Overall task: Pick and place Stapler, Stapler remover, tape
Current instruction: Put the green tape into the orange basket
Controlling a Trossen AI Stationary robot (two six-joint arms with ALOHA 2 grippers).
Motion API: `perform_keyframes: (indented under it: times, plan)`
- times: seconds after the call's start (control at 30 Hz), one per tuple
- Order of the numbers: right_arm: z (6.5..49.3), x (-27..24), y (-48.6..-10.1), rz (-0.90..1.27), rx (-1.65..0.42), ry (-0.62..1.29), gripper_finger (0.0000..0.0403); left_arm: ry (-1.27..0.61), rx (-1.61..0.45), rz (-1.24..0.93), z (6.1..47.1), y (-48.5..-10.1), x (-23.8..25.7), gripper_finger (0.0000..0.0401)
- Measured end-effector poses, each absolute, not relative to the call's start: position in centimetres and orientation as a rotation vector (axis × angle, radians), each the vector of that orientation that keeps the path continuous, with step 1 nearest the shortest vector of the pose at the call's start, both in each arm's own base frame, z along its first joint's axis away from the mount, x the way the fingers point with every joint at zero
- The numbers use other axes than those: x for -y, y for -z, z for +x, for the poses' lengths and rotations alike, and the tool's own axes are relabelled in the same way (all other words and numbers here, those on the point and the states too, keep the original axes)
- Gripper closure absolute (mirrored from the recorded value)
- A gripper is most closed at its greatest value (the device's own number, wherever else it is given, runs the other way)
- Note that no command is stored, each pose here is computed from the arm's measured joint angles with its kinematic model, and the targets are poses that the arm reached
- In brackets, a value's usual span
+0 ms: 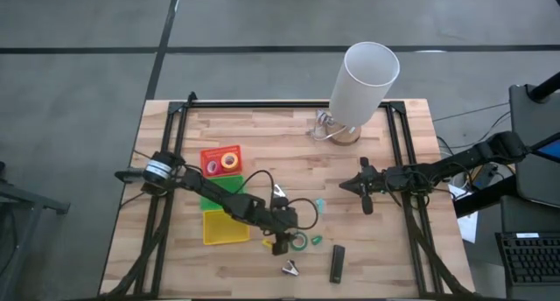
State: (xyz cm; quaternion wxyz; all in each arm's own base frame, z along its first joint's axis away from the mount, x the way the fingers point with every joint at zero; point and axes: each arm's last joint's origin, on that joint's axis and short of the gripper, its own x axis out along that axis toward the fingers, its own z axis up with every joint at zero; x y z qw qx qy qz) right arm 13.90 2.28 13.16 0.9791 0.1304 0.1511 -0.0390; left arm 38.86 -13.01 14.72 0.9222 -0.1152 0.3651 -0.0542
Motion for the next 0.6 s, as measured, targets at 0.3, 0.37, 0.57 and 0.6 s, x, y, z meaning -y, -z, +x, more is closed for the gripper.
perform_keyframes:
  times: [0.3, 0.37, 0.57, 0.6]
  plan:
    - [13.9, -2.3, -13.2, 0.263, -0.305, 0.079, 0.0394, 0.113, -0.736, -0.273, 39.4, -13.6, 13.2, 0.022]
    - [13.9, -2.3, -13.2, 0.263, -0.305, 0.079, 0.0394, 0.117, -0.741, -0.271, 39.4, -13.5, 13.2, 0.0221]
    - [13.9, -2.3, -13.1, 0.263, -0.305, 0.079, 0.0394, 0.135, -0.738, -0.241, 39.3, -13.6, 13.4, 0.0252]
    - [13.9, -2.3, -13.1, 0.263, -0.305, 0.079, 0.0394, 0.137, -0.737, -0.239, 39.3, -13.6, 13.4, 0.0262]
